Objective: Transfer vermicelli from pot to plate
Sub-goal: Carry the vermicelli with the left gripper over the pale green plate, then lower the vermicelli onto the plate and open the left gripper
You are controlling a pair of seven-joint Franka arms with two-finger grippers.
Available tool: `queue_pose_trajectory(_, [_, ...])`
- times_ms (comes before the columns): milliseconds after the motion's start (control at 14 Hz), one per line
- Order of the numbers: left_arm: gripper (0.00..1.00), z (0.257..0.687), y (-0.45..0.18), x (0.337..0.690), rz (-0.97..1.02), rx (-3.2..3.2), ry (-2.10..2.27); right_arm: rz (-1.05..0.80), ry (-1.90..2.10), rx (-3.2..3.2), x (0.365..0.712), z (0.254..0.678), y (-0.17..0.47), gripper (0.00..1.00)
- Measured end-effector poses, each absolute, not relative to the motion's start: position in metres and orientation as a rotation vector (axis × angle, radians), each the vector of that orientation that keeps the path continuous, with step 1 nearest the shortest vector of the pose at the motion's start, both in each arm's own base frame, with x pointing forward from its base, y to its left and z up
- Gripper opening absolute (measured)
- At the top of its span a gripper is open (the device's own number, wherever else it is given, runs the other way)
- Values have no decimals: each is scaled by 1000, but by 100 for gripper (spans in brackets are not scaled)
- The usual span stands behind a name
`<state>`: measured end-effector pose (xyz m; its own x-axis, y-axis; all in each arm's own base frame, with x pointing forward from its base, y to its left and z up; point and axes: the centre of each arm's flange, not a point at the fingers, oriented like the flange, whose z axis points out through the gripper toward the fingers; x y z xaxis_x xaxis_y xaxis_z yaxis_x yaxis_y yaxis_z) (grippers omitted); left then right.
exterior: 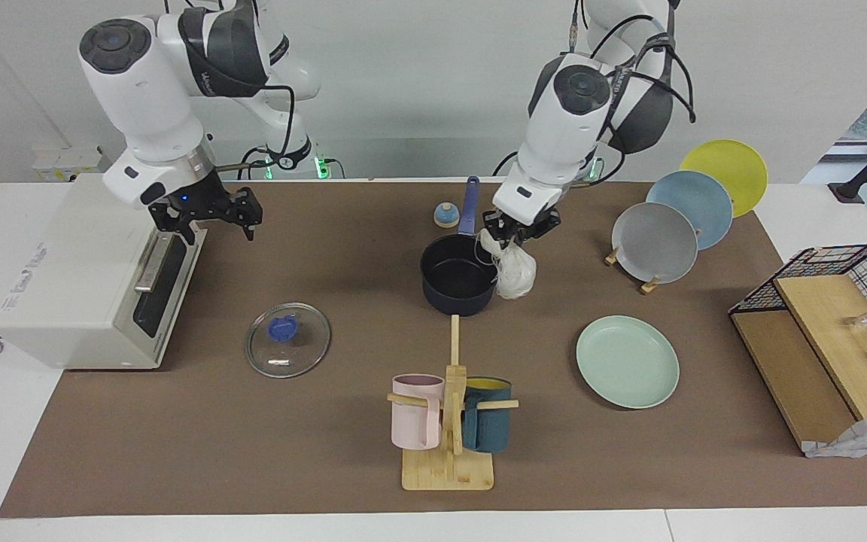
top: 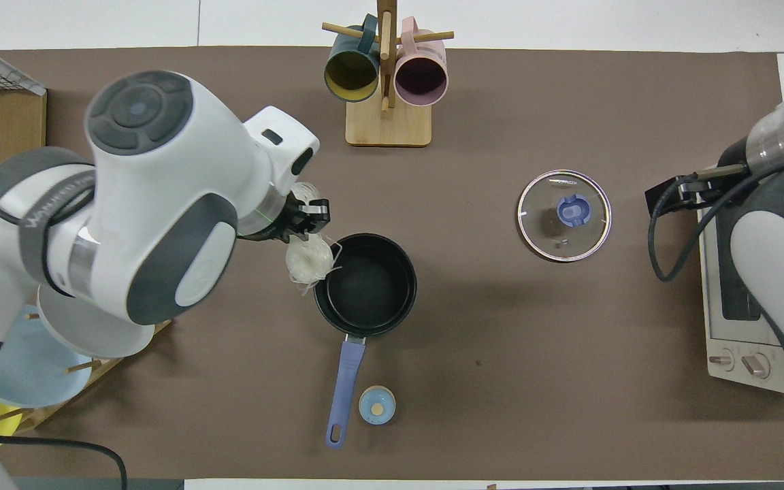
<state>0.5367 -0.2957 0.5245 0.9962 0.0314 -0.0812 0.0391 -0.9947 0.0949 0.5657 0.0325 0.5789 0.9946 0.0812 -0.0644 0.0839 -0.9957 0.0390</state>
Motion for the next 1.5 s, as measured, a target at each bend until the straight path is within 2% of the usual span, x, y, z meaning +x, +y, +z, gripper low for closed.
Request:
queue_pose_trajectory(357, [22, 523, -170, 595, -36, 3022, -25, -137, 74, 3094, 556, 591, 14, 100])
queue_pose_trajectory(571, [22, 505, -109, 619, 45, 3016, -92, -164, 68, 3092, 551, 593, 12, 100])
queue_pose_trajectory(857, [22, 441, -97, 626, 96, 3019, -151, -136, -1, 3096, 546, 606, -12, 100])
queue_pose_trajectory(1500, [22, 366, -90, 641, 131, 3024, -231, -102, -19, 3098, 545, 616, -18, 100])
